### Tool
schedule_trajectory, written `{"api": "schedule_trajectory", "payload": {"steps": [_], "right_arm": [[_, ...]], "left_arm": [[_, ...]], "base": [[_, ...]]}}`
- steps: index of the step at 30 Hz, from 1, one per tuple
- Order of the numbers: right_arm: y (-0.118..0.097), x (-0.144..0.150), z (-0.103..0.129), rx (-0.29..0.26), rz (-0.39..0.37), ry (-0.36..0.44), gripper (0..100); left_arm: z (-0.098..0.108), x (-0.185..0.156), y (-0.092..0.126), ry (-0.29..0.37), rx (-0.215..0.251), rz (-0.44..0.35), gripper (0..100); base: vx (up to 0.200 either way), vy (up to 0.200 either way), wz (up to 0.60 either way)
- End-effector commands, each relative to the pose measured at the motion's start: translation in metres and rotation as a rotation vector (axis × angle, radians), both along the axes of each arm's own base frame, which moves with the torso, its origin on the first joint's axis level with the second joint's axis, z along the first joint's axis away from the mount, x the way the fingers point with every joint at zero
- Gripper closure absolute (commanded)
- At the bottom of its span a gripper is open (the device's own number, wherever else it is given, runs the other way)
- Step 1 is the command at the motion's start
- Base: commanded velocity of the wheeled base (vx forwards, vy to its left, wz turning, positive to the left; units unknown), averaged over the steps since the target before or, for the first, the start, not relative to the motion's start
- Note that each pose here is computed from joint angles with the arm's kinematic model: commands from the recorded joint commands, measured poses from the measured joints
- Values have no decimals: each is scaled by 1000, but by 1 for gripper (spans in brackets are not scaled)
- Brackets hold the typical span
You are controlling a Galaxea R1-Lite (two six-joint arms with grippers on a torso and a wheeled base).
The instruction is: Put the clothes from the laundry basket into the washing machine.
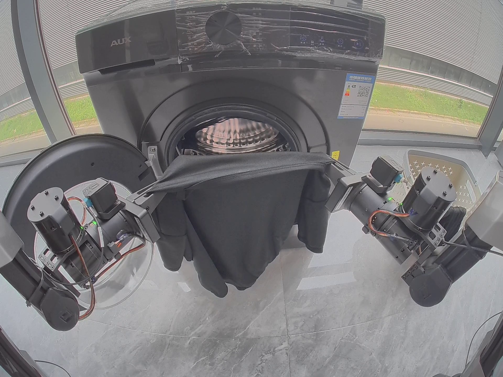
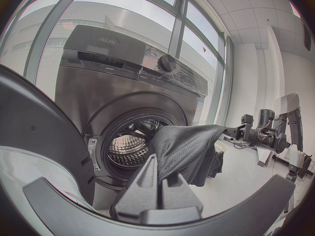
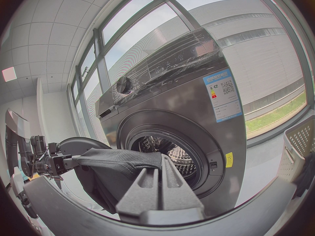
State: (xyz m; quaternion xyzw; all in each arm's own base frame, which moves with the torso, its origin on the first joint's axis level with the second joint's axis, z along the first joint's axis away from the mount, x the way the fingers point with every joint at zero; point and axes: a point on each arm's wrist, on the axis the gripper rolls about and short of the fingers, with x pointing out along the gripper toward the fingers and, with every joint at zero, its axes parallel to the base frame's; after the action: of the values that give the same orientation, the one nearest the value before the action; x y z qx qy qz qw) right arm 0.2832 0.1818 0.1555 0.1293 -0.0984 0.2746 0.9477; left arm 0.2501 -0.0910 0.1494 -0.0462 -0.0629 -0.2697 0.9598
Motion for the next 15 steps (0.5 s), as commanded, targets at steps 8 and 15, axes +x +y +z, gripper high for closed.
{"api": "schedule_trajectory", "payload": {"steps": [8,15], "right_arm": [[1,0,0,4,3,-3,100],[1,0,-1,2,3,-1,100]], "left_arm": [[1,0,0,-5,-2,0,100],[2,0,0,-7,-1,0,100]], "base": [[0,0,0],[0,0,0]]}}
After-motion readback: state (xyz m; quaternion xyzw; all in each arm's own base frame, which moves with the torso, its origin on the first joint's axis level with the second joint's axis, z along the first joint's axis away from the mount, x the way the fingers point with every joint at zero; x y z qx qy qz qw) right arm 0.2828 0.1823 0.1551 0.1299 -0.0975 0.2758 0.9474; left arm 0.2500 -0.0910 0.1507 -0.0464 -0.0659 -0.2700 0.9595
